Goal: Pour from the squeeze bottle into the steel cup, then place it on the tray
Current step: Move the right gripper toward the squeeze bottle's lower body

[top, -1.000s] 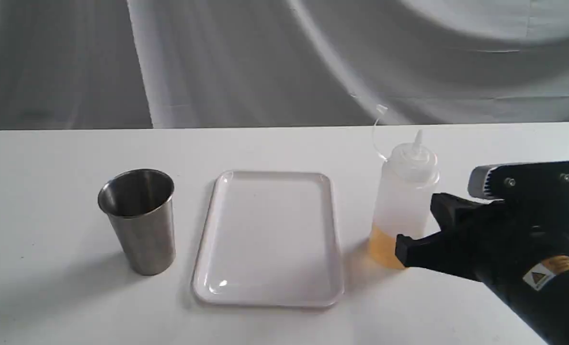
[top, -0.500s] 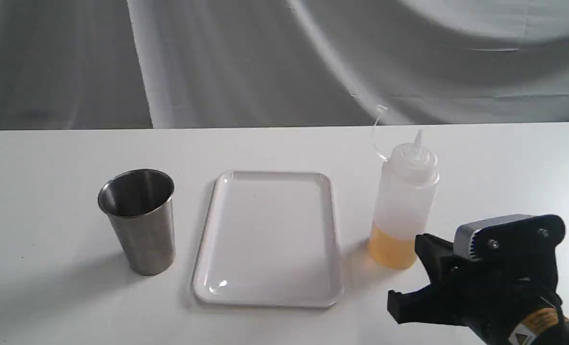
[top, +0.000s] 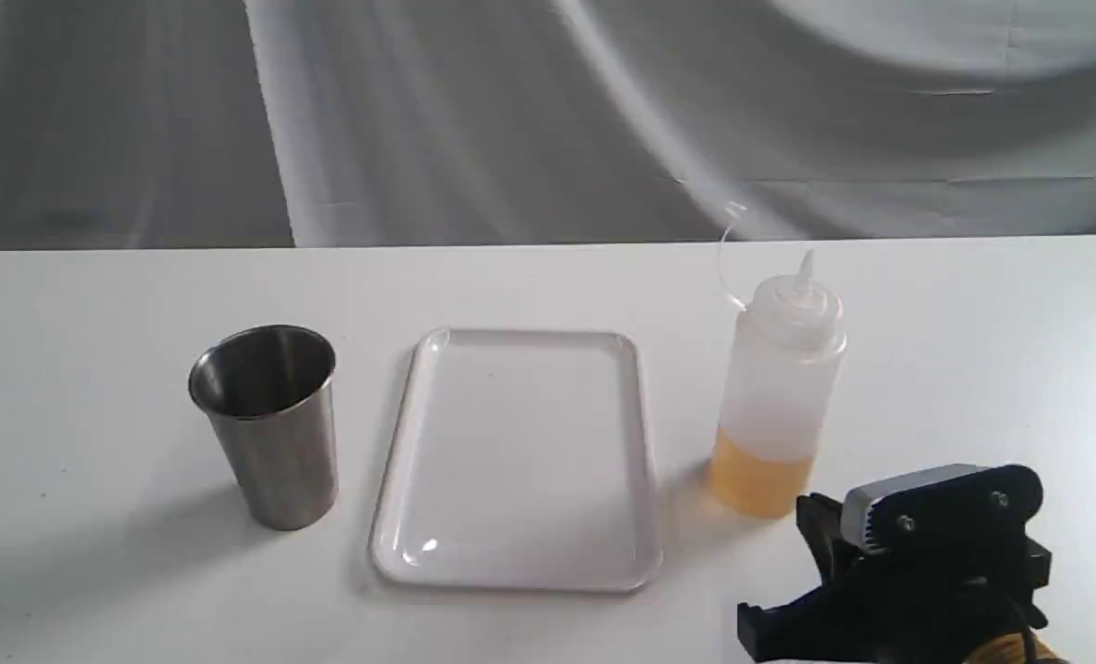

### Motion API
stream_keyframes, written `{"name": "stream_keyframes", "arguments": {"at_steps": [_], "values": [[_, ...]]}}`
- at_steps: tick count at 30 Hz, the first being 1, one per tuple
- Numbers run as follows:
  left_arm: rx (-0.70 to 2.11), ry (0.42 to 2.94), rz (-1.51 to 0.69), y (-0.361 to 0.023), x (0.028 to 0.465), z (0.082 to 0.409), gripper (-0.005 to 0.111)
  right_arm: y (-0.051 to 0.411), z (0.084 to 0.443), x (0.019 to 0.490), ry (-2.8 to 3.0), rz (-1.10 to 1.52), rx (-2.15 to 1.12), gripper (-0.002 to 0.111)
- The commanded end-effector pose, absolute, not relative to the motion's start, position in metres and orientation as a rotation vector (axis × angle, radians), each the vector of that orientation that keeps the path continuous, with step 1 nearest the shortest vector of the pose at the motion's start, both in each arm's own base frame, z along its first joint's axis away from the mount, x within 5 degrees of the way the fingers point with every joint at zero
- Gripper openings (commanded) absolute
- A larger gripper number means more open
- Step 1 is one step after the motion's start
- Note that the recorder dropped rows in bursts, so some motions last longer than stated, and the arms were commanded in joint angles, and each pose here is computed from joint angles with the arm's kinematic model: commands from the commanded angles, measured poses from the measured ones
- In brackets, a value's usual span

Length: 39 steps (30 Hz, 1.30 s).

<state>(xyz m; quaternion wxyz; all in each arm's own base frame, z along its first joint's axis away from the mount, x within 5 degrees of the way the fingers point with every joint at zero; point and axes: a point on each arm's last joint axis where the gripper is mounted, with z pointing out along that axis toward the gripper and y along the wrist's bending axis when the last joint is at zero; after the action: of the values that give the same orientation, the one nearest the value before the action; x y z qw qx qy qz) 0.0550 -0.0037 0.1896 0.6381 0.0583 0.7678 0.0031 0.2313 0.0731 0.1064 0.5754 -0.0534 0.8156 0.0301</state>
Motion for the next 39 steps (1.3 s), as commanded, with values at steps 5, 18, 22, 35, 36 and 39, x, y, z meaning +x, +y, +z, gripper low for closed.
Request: {"name": "stream_keyframes", "arguments": {"at_steps": [5,18,22,35,36,39], "values": [[0.137,1.744,0.003,-0.004,0.0549,0.1891,0.008,0.072,0.1041,0.2318,1.865,0.053,-0.123,0.005],[0.137,1.744,0.003,-0.004,0.0549,0.1891,0.008,0.0666,0.104,0.2322,1.87,0.033,-0.034,0.103],[0.137,1.744,0.003,-0.004,0.0549,0.1891,0.008,0.0672,0.1041,0.2322,1.87,0.057,-0.013,0.104],[0.137,1.744,0.003,-0.004,0.0549,0.1891,0.008,0.0677,0.1047,0.2335,1.865,0.06,-0.01,0.104],[0.137,1.744,0.003,-0.004,0.0549,0.1891,0.008,0.0677,0.1047,0.2335,1.865,0.06,-0.01,0.104],[0.137,1.744,0.003,-0.004,0.0549,0.1891,0.008,0.0673,0.1047,0.2337,1.866,0.062,-0.004,0.104]]}}
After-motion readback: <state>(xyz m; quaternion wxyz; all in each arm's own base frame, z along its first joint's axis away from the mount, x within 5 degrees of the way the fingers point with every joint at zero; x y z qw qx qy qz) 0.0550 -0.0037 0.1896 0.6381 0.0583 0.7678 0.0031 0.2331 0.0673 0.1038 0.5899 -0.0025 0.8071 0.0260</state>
